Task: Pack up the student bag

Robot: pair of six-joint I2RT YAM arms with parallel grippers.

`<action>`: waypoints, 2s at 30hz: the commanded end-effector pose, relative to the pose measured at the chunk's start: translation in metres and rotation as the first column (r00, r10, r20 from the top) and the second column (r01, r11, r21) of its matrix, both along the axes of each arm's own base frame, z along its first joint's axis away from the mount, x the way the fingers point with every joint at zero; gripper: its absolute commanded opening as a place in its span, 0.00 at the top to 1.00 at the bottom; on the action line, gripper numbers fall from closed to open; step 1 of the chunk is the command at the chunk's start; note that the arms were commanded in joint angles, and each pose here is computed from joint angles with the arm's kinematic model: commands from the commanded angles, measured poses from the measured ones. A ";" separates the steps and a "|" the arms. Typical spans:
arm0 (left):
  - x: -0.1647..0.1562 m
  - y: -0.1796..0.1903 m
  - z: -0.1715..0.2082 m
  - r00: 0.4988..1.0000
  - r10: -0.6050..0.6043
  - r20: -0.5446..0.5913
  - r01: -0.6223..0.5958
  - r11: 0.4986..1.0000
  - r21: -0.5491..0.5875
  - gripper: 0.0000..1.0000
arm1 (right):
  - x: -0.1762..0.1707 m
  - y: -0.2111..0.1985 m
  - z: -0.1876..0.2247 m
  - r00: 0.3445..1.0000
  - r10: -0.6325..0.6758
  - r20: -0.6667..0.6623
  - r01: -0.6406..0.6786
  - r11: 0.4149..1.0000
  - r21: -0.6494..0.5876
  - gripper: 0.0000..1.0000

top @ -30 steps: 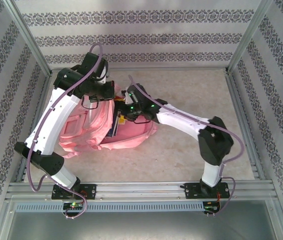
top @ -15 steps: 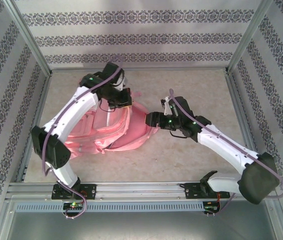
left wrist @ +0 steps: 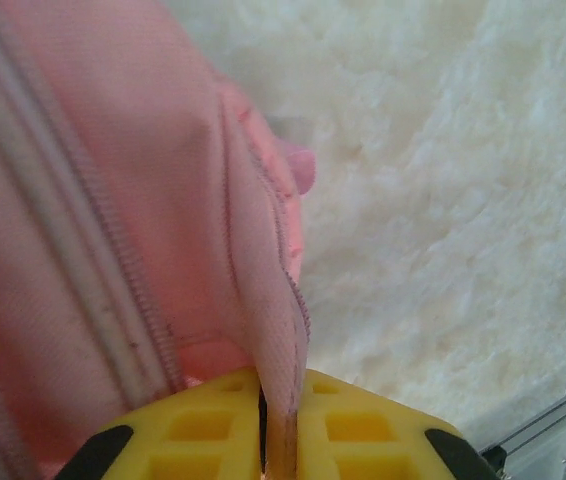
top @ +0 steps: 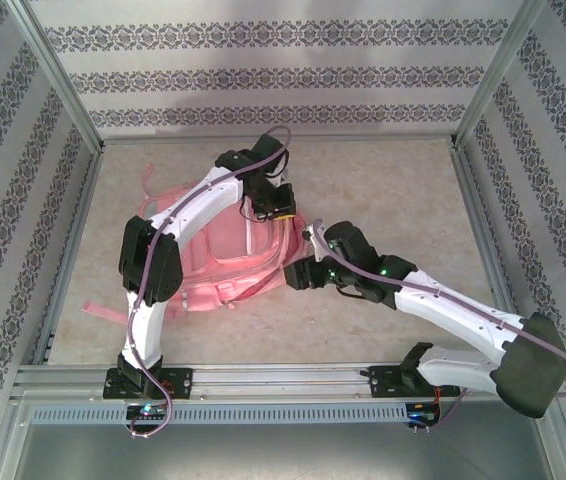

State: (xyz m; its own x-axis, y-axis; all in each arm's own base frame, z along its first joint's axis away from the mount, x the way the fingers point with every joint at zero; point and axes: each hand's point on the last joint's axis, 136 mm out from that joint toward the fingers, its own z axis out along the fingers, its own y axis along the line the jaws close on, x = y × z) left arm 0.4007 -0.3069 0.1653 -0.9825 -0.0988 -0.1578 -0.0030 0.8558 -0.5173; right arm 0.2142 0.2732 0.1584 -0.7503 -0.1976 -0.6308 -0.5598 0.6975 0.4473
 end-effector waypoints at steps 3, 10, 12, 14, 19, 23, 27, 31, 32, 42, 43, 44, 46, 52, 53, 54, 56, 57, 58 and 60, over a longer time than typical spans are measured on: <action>0.008 -0.014 0.051 0.995 0.000 0.095 0.010 0.995 -0.103 0.57 | -0.023 0.020 -0.020 0.988 0.127 0.085 -0.124 0.991 -0.040 0.38; -0.016 0.034 0.091 0.980 0.119 0.158 -0.111 0.992 -0.058 0.41 | -0.050 0.059 -0.054 0.969 0.202 0.141 -0.189 0.977 -0.101 0.39; -0.020 0.055 0.102 0.967 0.179 0.180 -0.173 0.984 -0.052 0.39 | -0.055 0.071 -0.060 0.968 0.200 0.154 -0.187 0.978 -0.092 0.38; -0.023 0.077 0.115 0.948 0.235 0.217 -0.232 0.972 -0.037 0.38 | -0.063 0.085 -0.071 0.969 0.202 0.145 -0.191 0.978 -0.082 0.37; -0.032 0.119 0.134 0.898 0.341 0.279 -0.349 0.937 -0.020 0.36 | -0.072 0.120 -0.097 0.969 0.206 0.135 -0.190 0.974 -0.120 0.31; -0.040 0.140 0.144 0.870 0.397 0.294 -0.404 0.914 -0.040 0.36 | -0.066 0.132 -0.117 0.976 0.131 0.173 -0.107 0.984 -0.142 0.27; -0.050 0.156 0.151 0.855 0.417 0.309 -0.425 0.904 -0.042 0.34 | -0.059 0.138 -0.131 0.977 0.053 0.206 -0.020 0.988 -0.156 0.25; -0.060 0.172 0.151 0.842 0.445 0.306 -0.451 0.891 -0.053 0.34 | -0.049 0.137 -0.144 0.969 -0.021 0.247 0.069 0.980 -0.189 0.25; -0.062 0.175 0.152 0.838 0.448 0.310 -0.455 0.889 -0.055 0.34 | -0.048 0.137 -0.146 0.965 -0.032 0.259 0.084 0.978 -0.192 0.25; -0.079 0.196 0.153 0.816 0.482 0.319 -0.487 0.870 -0.069 0.33 | -0.025 0.131 -0.157 0.942 -0.156 0.296 0.217 0.958 -0.187 0.34; -0.081 0.197 0.153 0.816 0.484 0.318 -0.488 0.870 -0.071 0.33 | -0.022 0.130 -0.157 0.940 -0.168 0.295 0.229 0.956 -0.184 0.36; -0.082 0.198 0.153 0.814 0.486 0.318 -0.491 0.868 -0.071 0.33 | -0.019 0.128 -0.157 0.939 -0.179 0.294 0.239 0.954 -0.181 0.37; -0.085 0.200 0.153 0.811 0.489 0.321 -0.494 0.867 -0.071 0.34 | -0.013 0.124 -0.159 0.937 -0.203 0.285 0.260 0.949 -0.180 0.42; -0.093 0.208 0.149 0.811 0.487 0.322 -0.502 0.864 -0.042 0.34 | -0.001 0.121 -0.160 0.942 -0.194 0.274 0.246 0.954 -0.171 0.70; -0.095 0.209 0.146 0.812 0.490 0.317 -0.507 0.861 -0.036 0.34 | -0.002 0.122 -0.160 0.946 -0.177 0.271 0.230 0.958 -0.175 0.76; -0.097 0.210 0.144 0.812 0.493 0.312 -0.510 0.860 -0.031 0.34 | -0.003 0.123 -0.160 0.950 -0.160 0.268 0.212 0.961 -0.176 0.80; -0.102 0.213 0.140 0.813 0.499 0.300 -0.518 0.855 -0.019 0.34 | -0.007 0.124 -0.159 0.957 -0.121 0.265 0.174 0.967 -0.186 0.88; -0.105 0.214 0.138 0.812 0.505 0.292 -0.524 0.851 -0.015 0.34 | -0.008 0.123 -0.159 0.959 -0.107 0.264 0.161 0.968 -0.192 0.91; -0.109 0.216 0.135 0.811 0.513 0.281 -0.532 0.847 -0.010 0.34 | -0.011 0.122 -0.159 0.961 -0.086 0.264 0.142 0.969 -0.204 0.93; -0.121 0.221 0.126 0.805 0.535 0.255 -0.555 0.832 0.005 0.34 | -0.013 0.115 -0.160 0.964 -0.059 0.258 0.120 0.966 -0.230 0.97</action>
